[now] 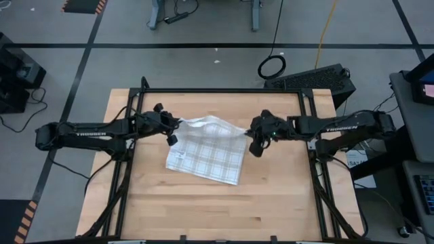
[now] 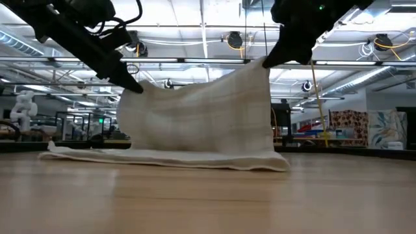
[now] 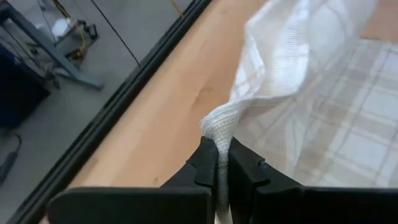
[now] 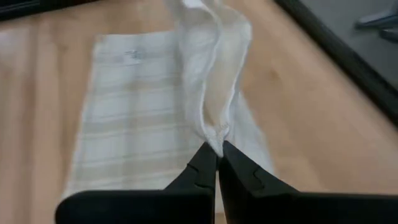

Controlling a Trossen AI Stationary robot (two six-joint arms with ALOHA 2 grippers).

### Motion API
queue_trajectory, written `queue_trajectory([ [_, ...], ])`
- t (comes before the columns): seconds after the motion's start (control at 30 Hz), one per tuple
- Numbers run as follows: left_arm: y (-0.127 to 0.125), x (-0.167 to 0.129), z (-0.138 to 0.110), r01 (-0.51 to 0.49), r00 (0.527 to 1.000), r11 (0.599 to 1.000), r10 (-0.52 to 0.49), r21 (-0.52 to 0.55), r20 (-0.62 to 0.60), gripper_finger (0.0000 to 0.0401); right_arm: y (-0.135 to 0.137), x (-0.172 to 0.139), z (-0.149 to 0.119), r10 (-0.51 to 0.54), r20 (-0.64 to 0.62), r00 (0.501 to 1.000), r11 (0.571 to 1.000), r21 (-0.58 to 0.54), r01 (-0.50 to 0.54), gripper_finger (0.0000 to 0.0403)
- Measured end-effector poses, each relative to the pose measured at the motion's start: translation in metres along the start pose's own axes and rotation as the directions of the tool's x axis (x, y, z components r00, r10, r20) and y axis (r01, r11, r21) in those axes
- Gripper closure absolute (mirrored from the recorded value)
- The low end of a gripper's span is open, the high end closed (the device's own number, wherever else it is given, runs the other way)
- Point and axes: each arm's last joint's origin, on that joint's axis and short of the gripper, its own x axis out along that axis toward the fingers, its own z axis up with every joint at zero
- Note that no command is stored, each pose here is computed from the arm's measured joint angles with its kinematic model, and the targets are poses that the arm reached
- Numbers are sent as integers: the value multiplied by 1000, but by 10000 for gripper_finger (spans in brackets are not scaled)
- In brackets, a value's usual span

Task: Roll towel
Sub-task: Fold the brown checkered towel

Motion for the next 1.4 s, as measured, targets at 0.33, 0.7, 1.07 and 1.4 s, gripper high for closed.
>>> queue_trajectory([
  [0.33,-11,-4,-6,58,996,998,-60,-31,-61,382,42,2,-17,108,-50,993,994,34,-106,402],
  [0.7,-28,-11,-19,203,957,968,-229,-150,-181,382,69,30,-44,139,-210,968,990,9,-140,402],
  [1.07,-47,-20,-20,366,893,905,-407,-215,-193,382,81,27,-50,193,-234,953,981,44,-187,403],
  [1.4,-57,-25,-21,455,849,867,-492,-205,-194,382,90,22,-56,224,-263,939,974,74,-212,403],
])
